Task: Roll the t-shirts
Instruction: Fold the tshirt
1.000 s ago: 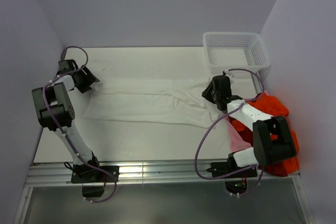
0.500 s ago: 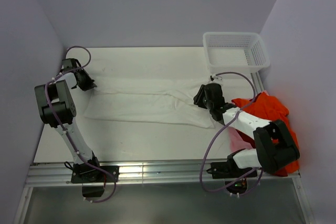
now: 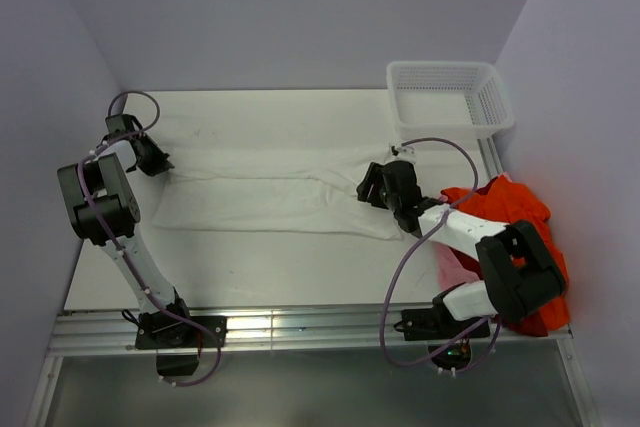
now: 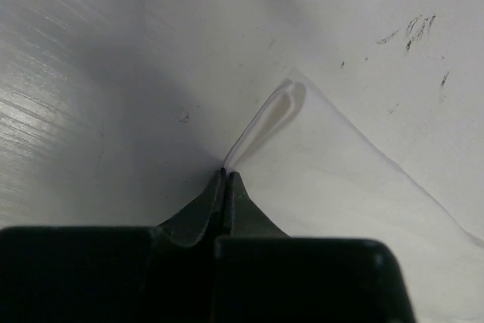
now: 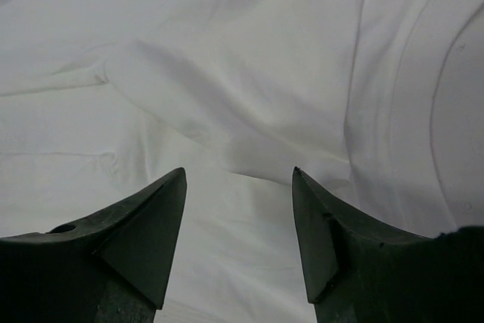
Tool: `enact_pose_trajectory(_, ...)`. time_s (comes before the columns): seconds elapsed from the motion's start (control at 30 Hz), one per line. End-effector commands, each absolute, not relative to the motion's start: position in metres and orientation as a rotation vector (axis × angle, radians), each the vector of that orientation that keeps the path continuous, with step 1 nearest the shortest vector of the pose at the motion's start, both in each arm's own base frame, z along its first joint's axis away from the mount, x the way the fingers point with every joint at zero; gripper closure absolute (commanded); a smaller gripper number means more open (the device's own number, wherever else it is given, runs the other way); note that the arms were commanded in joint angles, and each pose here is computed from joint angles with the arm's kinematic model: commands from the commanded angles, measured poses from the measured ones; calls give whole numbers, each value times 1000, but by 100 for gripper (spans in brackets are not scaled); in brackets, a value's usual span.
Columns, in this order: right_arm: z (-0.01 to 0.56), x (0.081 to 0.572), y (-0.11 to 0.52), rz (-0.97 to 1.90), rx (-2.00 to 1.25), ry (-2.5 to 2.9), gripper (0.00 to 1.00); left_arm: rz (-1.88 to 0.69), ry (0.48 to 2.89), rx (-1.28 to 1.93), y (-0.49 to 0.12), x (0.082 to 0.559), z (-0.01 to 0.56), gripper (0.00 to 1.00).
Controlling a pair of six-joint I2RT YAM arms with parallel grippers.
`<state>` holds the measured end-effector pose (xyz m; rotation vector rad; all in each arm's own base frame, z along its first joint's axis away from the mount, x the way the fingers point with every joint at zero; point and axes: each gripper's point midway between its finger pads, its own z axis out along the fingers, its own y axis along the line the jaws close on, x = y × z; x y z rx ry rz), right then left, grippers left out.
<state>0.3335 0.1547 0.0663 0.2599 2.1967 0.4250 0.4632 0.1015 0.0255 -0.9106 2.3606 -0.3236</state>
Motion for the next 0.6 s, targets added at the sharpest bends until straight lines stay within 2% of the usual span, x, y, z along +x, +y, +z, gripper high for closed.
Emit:
enact_pose_trajectory(0.0, 79, 338, 168, 513, 247, 2130, 34, -284, 2313, -923, 112, 464, 48, 100)
enact_pose_trajectory(0.1, 75, 338, 174, 552, 251, 2138, 34, -284, 2316, -927, 112, 464, 49, 100)
enact_pose_trajectory(0.23, 67, 339, 181, 587, 259, 2163, 35, -246, 2300, -964, 117, 460, 53, 83)
enact_pose_trajectory(0.4, 58, 336, 187, 625, 280, 2185, 36, -226, 2249, -977, 121, 457, 72, 75)
enact_pose_trajectory(0.53, 51, 337, 188, 638, 312, 2194, 36, -270, 2217, -938, 115, 457, 88, 45)
enact_pose_trajectory(0.57, 50, 337, 188, 636, 317, 2198, 36, -279, 2183, -927, 113, 459, 100, 44)
